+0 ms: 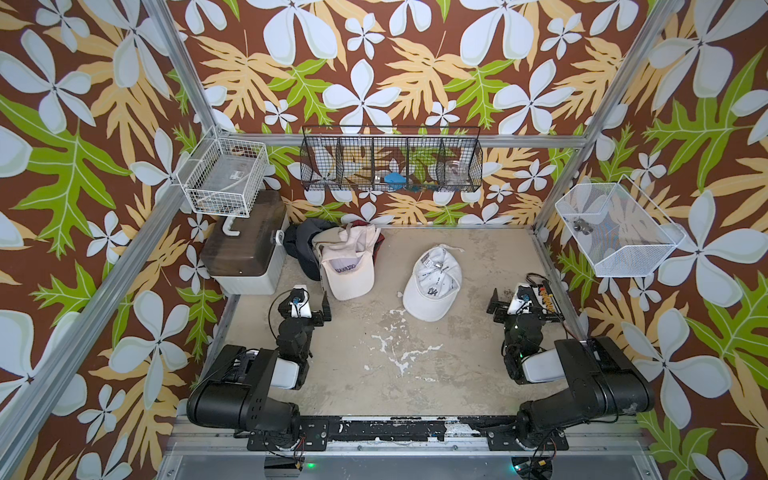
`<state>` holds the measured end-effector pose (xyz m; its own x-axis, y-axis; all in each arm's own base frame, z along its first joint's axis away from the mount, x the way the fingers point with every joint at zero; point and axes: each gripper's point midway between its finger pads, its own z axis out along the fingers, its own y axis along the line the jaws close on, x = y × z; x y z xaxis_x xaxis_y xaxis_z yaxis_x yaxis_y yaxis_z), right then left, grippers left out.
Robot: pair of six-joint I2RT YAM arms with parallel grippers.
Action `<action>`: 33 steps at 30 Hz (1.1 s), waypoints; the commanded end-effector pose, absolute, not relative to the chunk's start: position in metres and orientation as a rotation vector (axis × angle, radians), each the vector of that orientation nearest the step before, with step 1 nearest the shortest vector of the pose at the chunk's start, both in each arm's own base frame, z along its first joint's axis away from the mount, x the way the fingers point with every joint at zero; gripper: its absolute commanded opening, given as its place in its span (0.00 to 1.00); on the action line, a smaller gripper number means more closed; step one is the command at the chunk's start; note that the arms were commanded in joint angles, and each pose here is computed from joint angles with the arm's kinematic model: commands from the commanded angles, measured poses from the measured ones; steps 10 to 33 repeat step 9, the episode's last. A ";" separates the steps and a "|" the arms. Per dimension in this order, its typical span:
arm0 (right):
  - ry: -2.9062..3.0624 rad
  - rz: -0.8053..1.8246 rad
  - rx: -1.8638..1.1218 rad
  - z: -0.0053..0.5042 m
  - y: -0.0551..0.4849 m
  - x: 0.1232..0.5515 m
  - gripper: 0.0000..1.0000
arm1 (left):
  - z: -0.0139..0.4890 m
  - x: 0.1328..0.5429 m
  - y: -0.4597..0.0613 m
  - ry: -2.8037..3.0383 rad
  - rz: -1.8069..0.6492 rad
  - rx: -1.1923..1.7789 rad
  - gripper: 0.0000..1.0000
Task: Open the adjustable buckle of the baseball cap
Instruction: Reset both arms
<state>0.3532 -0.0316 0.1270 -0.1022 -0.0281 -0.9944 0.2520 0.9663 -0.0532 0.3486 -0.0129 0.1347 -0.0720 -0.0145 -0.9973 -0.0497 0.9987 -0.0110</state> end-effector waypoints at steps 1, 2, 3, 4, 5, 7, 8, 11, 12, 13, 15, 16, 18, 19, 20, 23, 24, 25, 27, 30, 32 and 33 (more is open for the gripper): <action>1.648 -0.230 0.171 0.130 -0.031 0.354 1.00 | 0.136 0.350 -0.012 1.639 0.024 -0.059 1.00; 1.647 -0.229 0.170 0.131 -0.030 0.354 1.00 | 0.136 0.350 -0.012 1.641 0.026 -0.060 1.00; 1.648 -0.229 0.170 0.130 -0.030 0.354 1.00 | 0.135 0.351 -0.012 1.641 0.025 -0.060 1.00; 1.647 -0.230 0.171 0.131 -0.031 0.354 1.00 | 0.135 0.352 -0.012 1.644 0.027 -0.061 1.00; 1.646 -0.229 0.171 0.131 -0.031 0.354 1.00 | 0.134 0.353 -0.009 1.650 0.032 -0.078 1.00; 1.646 -0.229 0.169 0.131 -0.030 0.354 1.00 | 0.134 0.354 -0.005 1.655 0.042 -0.103 1.00; 1.645 -0.229 0.171 0.131 -0.031 0.354 1.00 | 0.135 0.353 -0.005 1.650 0.040 -0.104 1.00; 1.647 -0.230 0.171 0.130 -0.031 0.354 1.00 | 0.134 0.352 -0.003 1.649 0.044 -0.111 1.00; 1.647 -0.230 0.171 0.130 -0.031 0.354 1.00 | 0.134 0.352 -0.003 1.649 0.044 -0.111 1.00; 1.647 -0.230 0.171 0.130 -0.031 0.354 1.00 | 0.134 0.352 -0.003 1.649 0.044 -0.111 1.00; 1.647 -0.230 0.171 0.130 -0.031 0.354 1.00 | 0.134 0.352 -0.003 1.649 0.044 -0.111 1.00; 1.647 -0.230 0.171 0.130 -0.031 0.354 1.00 | 0.134 0.352 -0.003 1.649 0.044 -0.111 1.00; 1.647 -0.230 0.171 0.130 -0.031 0.354 1.00 | 0.134 0.352 -0.003 1.649 0.044 -0.111 1.00; 1.647 -0.230 0.171 0.130 -0.031 0.354 1.00 | 0.134 0.352 -0.003 1.649 0.044 -0.111 1.00; 1.647 -0.230 0.171 0.130 -0.031 0.354 1.00 | 0.134 0.352 -0.003 1.649 0.044 -0.111 1.00; 1.647 -0.230 0.171 0.130 -0.031 0.354 1.00 | 0.134 0.352 -0.003 1.649 0.044 -0.111 1.00; 1.647 -0.230 0.171 0.130 -0.031 0.354 1.00 | 0.134 0.352 -0.003 1.649 0.044 -0.111 1.00; 1.647 -0.230 0.171 0.130 -0.031 0.354 1.00 | 0.134 0.352 -0.003 1.649 0.044 -0.111 1.00; 1.647 -0.230 0.171 0.130 -0.031 0.354 1.00 | 0.134 0.352 -0.003 1.649 0.044 -0.111 1.00; 1.647 -0.230 0.171 0.130 -0.031 0.354 1.00 | 0.134 0.352 -0.003 1.649 0.044 -0.111 1.00; 1.647 -0.230 0.171 0.130 -0.031 0.354 1.00 | 0.134 0.352 -0.003 1.649 0.044 -0.111 1.00; 1.647 -0.230 0.171 0.130 -0.031 0.354 1.00 | 0.134 0.352 -0.003 1.649 0.044 -0.111 1.00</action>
